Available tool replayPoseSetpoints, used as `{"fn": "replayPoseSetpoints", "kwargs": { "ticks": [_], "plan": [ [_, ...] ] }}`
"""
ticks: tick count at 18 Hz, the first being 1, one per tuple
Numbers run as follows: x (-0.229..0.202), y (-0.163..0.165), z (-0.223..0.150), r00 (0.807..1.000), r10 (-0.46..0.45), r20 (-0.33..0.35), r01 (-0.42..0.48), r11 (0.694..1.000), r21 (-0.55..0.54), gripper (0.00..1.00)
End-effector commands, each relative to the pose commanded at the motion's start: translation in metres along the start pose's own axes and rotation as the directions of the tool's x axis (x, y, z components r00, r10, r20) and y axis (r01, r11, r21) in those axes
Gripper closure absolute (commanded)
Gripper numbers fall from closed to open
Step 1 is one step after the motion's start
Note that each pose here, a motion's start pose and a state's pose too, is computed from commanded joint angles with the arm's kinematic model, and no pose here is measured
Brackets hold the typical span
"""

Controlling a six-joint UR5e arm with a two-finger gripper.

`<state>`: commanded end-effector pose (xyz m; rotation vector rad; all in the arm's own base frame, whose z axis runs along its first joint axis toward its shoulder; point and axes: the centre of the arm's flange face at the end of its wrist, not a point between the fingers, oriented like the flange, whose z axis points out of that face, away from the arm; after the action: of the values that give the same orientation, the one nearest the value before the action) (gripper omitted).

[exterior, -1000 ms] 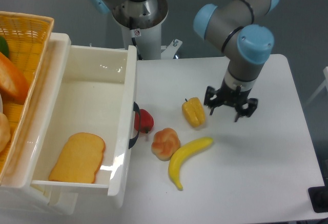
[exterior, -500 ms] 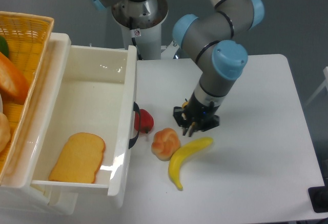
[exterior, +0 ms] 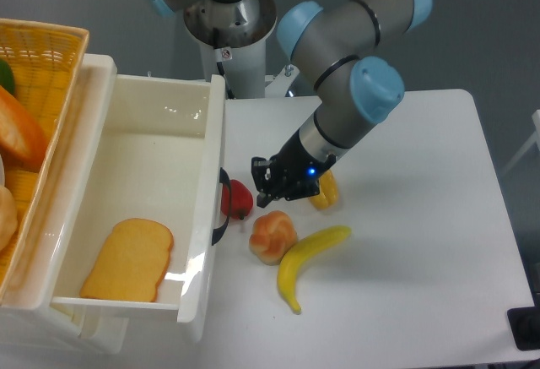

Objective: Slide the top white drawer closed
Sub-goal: 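Lower the gripper against the front panel of the open white drawer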

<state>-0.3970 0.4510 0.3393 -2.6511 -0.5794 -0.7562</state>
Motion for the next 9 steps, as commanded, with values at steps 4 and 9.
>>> {"fn": "replayPoseSetpoints", "kwargs": {
  "ticks": [4,9],
  "plan": [
    [0.01,-0.006,0.002,1.0,0.016,-0.02,-0.016,1.0,0.017,1.0],
    [0.021,-0.012,0.004,0.999,0.032,-0.033,-0.031,0.999,0.023,1.0]
  ]
}}
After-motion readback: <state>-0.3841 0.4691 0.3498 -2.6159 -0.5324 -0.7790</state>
